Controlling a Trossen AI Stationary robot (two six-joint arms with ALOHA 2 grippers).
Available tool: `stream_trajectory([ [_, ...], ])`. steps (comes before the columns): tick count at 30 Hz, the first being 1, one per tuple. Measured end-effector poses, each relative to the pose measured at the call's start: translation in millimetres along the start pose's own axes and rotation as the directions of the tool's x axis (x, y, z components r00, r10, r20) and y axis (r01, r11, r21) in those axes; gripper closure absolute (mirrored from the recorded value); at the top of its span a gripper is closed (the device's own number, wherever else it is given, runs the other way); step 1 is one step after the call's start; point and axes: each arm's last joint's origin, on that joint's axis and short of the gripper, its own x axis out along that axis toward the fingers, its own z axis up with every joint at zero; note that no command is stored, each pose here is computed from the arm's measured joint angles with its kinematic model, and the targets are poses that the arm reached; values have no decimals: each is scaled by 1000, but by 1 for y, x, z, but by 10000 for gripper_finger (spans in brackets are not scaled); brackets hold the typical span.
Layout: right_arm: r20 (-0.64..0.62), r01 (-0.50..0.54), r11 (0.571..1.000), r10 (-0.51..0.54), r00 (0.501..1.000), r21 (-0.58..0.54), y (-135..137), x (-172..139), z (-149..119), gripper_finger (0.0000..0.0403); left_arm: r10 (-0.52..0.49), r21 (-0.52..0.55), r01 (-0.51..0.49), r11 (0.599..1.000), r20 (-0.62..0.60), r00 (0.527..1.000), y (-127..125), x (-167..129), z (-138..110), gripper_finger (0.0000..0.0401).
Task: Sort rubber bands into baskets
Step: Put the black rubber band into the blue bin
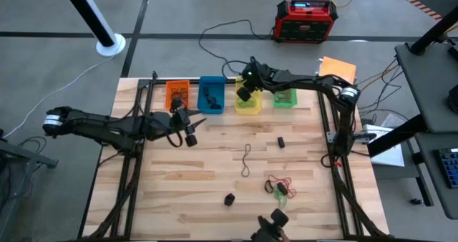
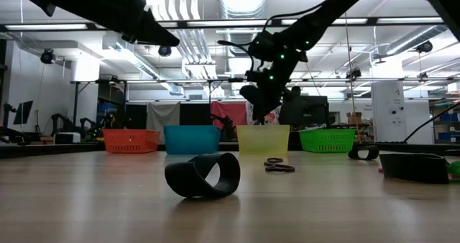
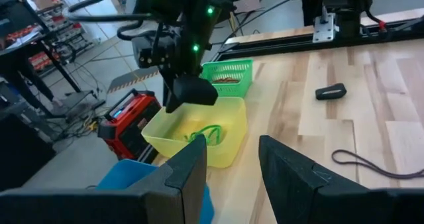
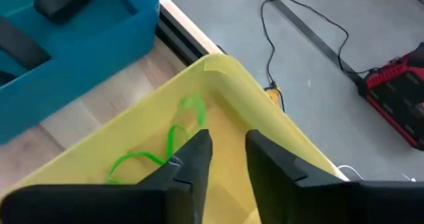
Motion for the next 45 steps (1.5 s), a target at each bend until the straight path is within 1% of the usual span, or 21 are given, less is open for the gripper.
stream_trajectory([
  [5, -32, 1, 1000, -1, 999, 10, 0, -1, 6, 276, 1, -23, -1, 1000, 3, 1000, 0, 0, 0, 278],
  [7, -40, 0, 1000, 1, 999, 12, 0, -7, 7, 263, 0, -43, 0, 999, -1, 1000, 0, 0, 0, 278],
  [9, -40, -9, 1000, 9, 999, 3, 2, -19, 10, 253, -2, -64, 2, 998, -12, 1000, 0, 0, -1, 278],
  [12, -43, -37, 999, 36, 998, -25, 10, -46, 12, 242, -7, -113, 4, 994, -26, 1000, -1, 0, -3, 278],
  [14, -62, -106, 993, 103, 993, -51, 19, -65, 11, 238, -12, -143, 6, 990, -42, 999, -1, 0, -5, 278],
  [16, -104, -232, 968, 222, 969, -96, 30, -87, 8, 236, -28, -170, 19, 985, -55, 998, -2, 0, -6, 278],
  [19, -195, -433, 893, 406, 893, -123, 50, -120, -3, 238, -91, -205, 78, 976, -55, 994, -4, -1, -7, 278],
  [21, -279, -509, 857, 470, 837, -84, 64, -138, -16, 242, -136, -232, 121, 965, -48, 990, -6, -1, -6, 278],
  [22, -317, -522, 851, 480, 818, -56, 70, -146, -23, 244, -150, -245, 134, 960, -46, 988, -6, -1, -6, 278],
  [25, -443, -512, 859, 468, 765, 23, 89, -171, -48, 250, -152, -289, 132, 948, -46, 987, -7, -1, -6, 278],
  [29, -595, -466, 883, 407, 693, 61, 112, -198, -85, 252, -163, -338, 139, 931, -42, 986, -9, -3, -6, 278],
  [32, -655, -415, 905, 372, 657, 97, 129, -213, -113, 252, -190, -353, 166, 921, -33, 981, -15, -6, -5, 278],
  [35, -699, -348, 929, 334, 632, 130, 143, -226, -140, 252, -223, -364, 208, 908, 1, 975, -22, -10, -1, 278],
  [38, -733, -286, 948, 292, 614, 138, 155, -236, -165, 252, -261, -358, 254, 899, 29, 965, -30, -15, 2, 278],
  [41, -745, -258, 956, 273, 609, 138, 164, -244, -184, 252, -296, -347, 290, 892, 38, 955, -37, -19, 3, 278],
  [43, -730, -250, 959, 264, 630, 131, 169, -246, -196, 252, -313, -342, 308, 888, 42, 949, -40, -22, 4, 278],
  [45, -695, -276, 953, 284, 661, 127, 175, -246, -205, 252, -323, -347, 319, 882, 47, 945, -42, -23, 4, 278],
])
